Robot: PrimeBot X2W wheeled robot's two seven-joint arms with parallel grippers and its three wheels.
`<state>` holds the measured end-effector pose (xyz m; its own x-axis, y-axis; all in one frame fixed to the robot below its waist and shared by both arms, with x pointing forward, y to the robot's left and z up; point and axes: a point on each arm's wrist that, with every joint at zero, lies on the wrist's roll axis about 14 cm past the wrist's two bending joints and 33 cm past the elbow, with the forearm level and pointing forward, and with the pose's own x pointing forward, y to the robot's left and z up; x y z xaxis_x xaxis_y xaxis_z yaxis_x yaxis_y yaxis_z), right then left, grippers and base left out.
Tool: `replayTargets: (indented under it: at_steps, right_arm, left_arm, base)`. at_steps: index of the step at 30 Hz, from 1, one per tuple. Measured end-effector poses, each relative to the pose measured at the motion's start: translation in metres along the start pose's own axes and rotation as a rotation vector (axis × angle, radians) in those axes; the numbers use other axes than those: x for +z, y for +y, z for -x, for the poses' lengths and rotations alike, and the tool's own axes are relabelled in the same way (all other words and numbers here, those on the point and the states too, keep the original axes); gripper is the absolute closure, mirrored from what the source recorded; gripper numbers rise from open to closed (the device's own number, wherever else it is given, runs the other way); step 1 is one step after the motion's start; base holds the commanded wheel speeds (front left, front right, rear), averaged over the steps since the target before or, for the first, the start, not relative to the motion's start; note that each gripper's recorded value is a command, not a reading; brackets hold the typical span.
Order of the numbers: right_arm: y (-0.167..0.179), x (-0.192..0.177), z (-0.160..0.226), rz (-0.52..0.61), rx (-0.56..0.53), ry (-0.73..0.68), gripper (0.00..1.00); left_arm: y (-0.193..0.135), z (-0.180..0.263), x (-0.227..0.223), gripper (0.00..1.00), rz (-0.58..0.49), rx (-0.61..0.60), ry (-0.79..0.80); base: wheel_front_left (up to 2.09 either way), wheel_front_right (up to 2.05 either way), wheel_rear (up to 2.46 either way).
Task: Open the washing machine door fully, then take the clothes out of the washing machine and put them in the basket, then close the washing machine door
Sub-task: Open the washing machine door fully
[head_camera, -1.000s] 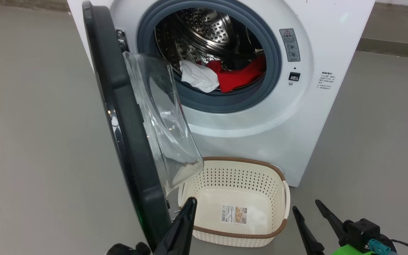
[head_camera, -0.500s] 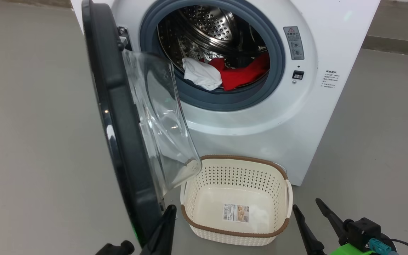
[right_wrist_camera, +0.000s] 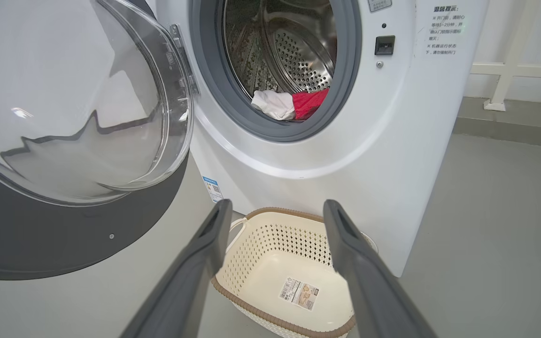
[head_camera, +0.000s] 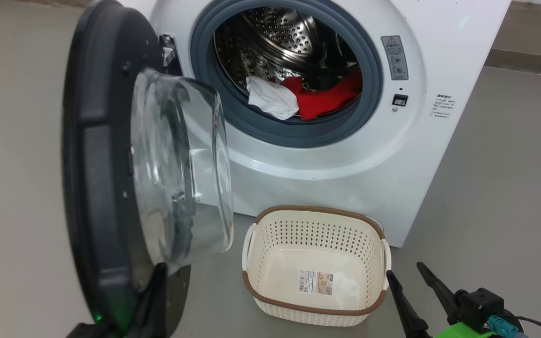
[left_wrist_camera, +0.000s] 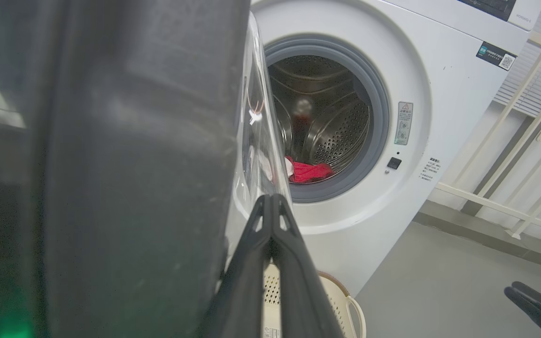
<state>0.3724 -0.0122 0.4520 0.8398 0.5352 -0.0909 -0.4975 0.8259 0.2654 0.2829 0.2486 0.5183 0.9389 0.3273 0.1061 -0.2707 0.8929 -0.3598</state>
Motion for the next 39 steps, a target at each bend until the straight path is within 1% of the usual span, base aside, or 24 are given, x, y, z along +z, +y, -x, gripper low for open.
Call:
replayTargets:
  at_steps: [8, 18, 27, 34, 39]
  right_arm:
    - [-0.003, 0.001, 0.0, -0.002, -0.008, -0.003, 0.0]
    - [-0.005, 0.0, 0.001, -0.004, -0.013, -0.003, 0.0]
    - [-0.011, -0.002, 0.002, -0.001, -0.02, 0.003, 0.0]
    - [-0.017, -0.003, 0.004, 0.012, -0.023, 0.01, 0.0]
    - [-0.02, -0.004, 0.005, 0.014, -0.027, 0.014, 0.0]
  left_arm:
    - [0.05, 0.004, 0.016, 1.0, -0.042, 0.146, -0.045]
    - [0.095, 0.007, 0.031, 1.0, -0.064, 0.276, -0.084]
    - [0.128, 0.001, 0.053, 1.0, -0.108, 0.378, -0.142]
    - [0.151, -0.002, 0.069, 1.0, -0.168, 0.433, -0.172]
    - [0.161, -0.006, 0.073, 1.0, -0.188, 0.451, -0.173]
  base:
    - [0.0, 0.0, 0.0]
    - [0.0, 0.0, 0.0]
    - [0.0, 0.0, 0.0]
    - [0.0, 0.0, 0.0]
    - [0.0, 0.0, 0.0]
